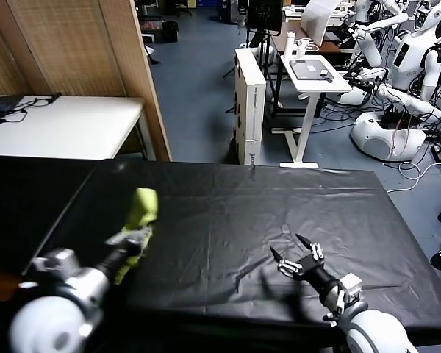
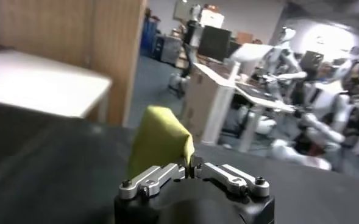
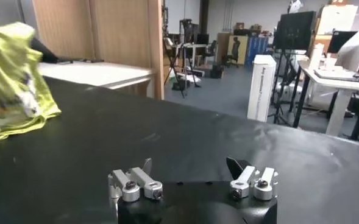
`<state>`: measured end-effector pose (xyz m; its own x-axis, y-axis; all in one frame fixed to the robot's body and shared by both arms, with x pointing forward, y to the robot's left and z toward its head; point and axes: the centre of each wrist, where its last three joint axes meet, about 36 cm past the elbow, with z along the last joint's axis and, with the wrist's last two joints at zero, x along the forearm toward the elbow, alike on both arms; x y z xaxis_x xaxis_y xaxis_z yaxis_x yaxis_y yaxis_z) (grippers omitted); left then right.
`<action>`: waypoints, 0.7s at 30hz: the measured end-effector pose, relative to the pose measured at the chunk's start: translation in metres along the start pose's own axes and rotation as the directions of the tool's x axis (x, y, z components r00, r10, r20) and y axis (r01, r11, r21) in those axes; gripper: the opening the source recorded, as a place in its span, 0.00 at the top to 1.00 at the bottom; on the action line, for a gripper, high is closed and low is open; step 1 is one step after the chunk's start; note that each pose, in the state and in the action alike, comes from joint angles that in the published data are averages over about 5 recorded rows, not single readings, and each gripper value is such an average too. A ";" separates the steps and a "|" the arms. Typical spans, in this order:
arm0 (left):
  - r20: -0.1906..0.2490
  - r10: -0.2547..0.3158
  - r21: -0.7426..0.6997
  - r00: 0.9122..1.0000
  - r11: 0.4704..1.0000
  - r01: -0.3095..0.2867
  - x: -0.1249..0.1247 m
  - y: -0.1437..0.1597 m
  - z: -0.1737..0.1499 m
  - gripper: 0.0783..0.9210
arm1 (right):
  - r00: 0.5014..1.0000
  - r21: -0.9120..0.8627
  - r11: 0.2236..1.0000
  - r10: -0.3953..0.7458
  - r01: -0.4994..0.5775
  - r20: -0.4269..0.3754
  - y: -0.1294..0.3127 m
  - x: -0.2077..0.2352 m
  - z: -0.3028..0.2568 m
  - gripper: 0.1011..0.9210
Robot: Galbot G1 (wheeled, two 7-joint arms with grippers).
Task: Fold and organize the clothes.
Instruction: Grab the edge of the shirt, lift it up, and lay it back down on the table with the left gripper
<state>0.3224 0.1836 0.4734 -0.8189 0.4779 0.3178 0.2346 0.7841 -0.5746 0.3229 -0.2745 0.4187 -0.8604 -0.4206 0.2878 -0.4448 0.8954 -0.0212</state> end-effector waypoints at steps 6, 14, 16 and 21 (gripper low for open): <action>-0.036 0.053 0.019 0.998 0.998 -0.052 -0.013 -0.010 0.015 0.69 | 0.999 -0.062 0.997 -0.036 0.035 -0.016 0.006 -0.001 -0.009 0.02; -0.029 0.028 -0.029 0.999 0.999 -0.029 0.001 -0.003 0.012 0.15 | 0.995 -0.168 0.984 -0.072 0.060 -0.067 0.022 -0.010 -0.010 0.02; -0.023 0.012 -0.038 1.000 0.999 -0.013 0.005 0.000 0.010 0.05 | 0.993 -0.210 0.976 -0.084 0.064 -0.088 0.027 -0.014 -0.009 0.02; -0.016 -0.034 -0.062 0.999 0.998 0.033 0.013 0.009 0.006 0.02 | 0.986 -0.294 0.953 -0.114 0.075 -0.118 0.041 -0.023 -0.002 0.04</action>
<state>0.3108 0.1942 0.4676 -0.8179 0.4572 0.3492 0.2395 0.8225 -0.5159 0.3250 -0.2277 0.4136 -0.7685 -0.5000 0.3993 -0.4156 0.8645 0.2827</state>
